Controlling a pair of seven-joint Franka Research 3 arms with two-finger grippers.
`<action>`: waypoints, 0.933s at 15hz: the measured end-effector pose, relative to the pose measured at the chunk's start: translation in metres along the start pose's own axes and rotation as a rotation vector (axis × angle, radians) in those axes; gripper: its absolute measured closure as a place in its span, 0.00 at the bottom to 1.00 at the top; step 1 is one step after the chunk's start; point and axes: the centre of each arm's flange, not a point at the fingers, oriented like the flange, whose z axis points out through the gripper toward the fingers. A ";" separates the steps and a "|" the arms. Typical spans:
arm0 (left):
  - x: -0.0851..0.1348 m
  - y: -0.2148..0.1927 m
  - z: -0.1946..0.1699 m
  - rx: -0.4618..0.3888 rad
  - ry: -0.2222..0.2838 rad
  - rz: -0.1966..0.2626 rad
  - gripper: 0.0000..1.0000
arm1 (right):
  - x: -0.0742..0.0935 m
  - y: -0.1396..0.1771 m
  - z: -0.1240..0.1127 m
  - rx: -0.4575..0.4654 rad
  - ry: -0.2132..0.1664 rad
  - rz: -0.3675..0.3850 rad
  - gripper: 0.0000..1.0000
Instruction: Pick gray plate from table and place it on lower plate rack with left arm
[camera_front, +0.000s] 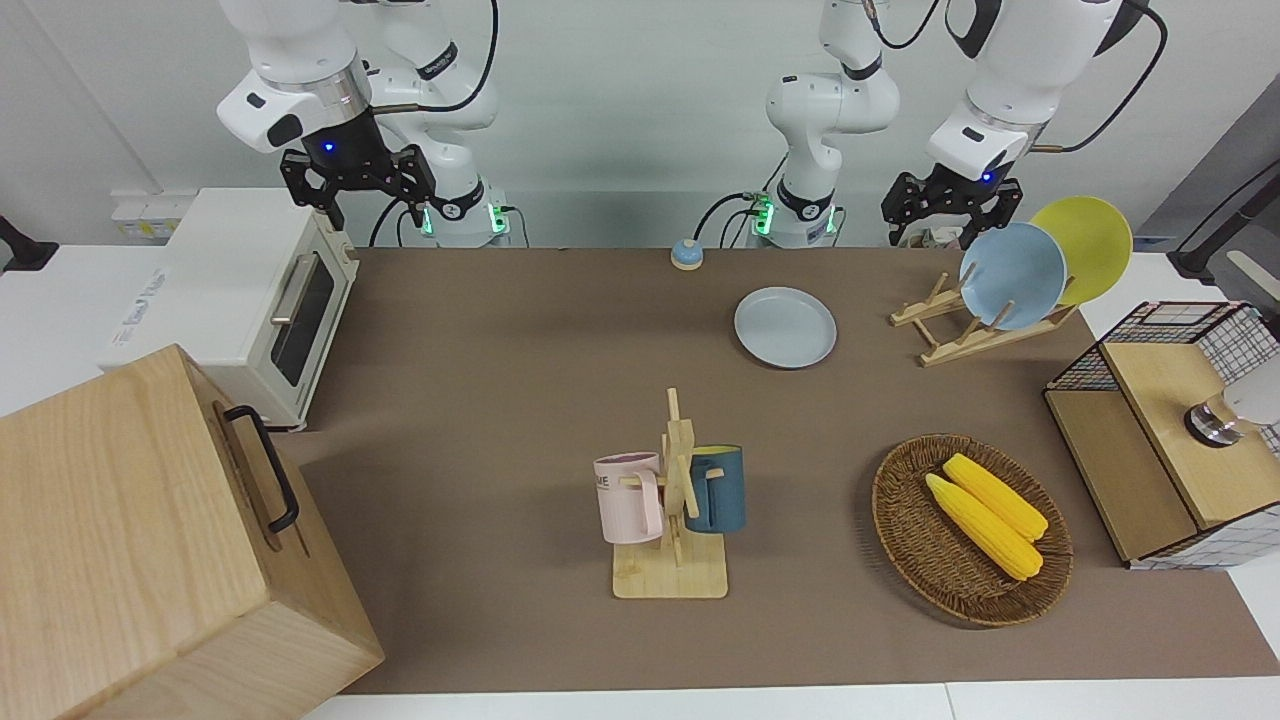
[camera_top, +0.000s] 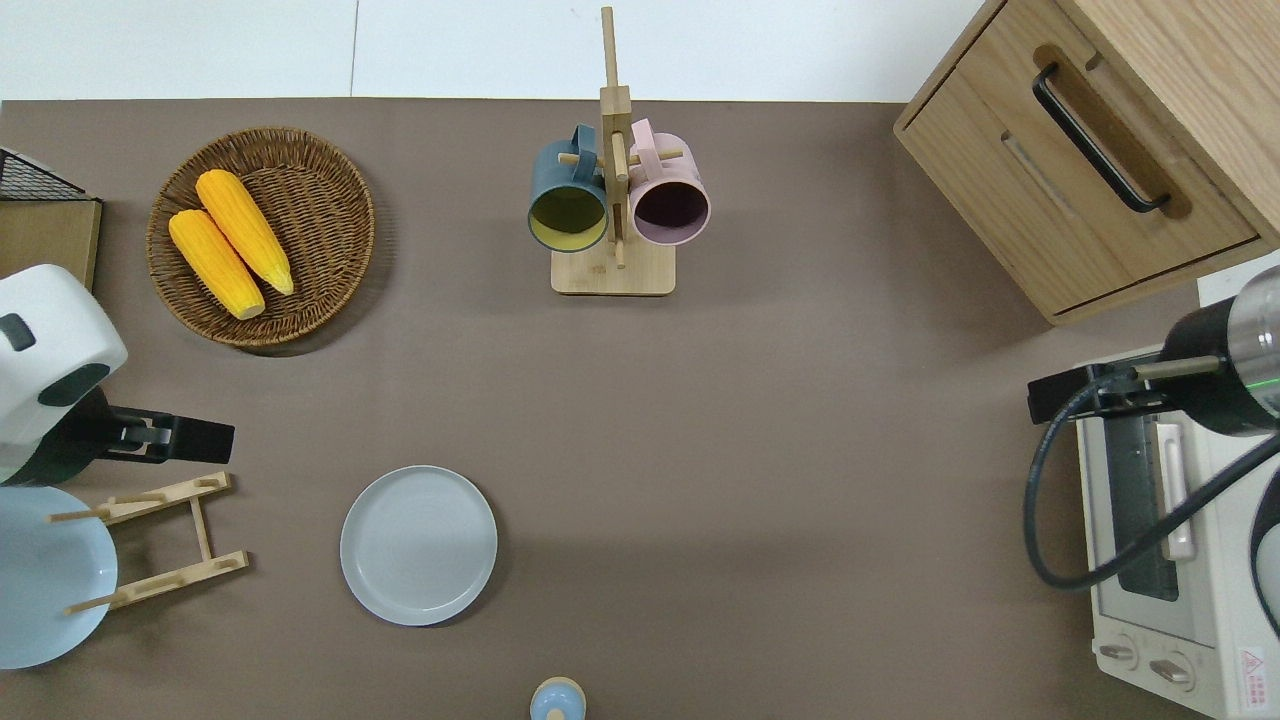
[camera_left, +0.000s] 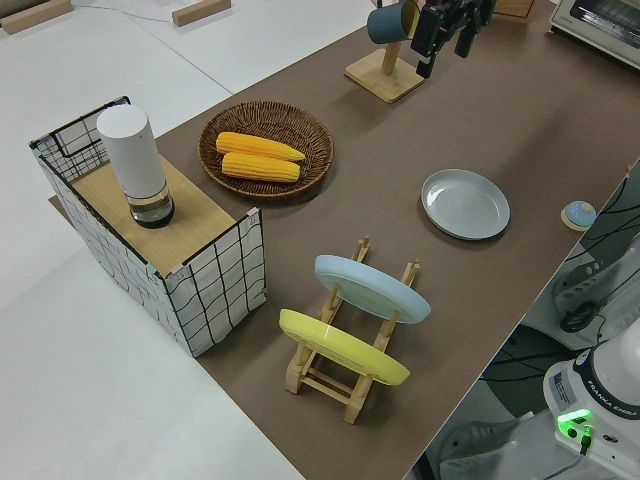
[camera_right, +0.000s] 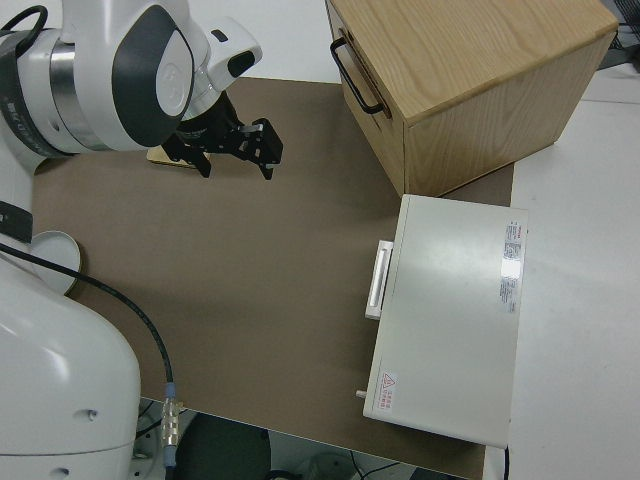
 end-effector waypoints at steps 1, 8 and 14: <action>0.000 0.000 0.000 0.000 -0.001 0.000 0.00 | 0.000 0.000 0.000 0.000 0.000 0.000 0.01; 0.002 0.000 0.006 -0.001 -0.013 0.000 0.00 | 0.000 0.000 0.000 0.000 0.000 0.000 0.01; 0.005 -0.002 0.018 -0.006 -0.024 -0.004 0.00 | 0.000 0.000 0.000 0.000 0.000 0.000 0.01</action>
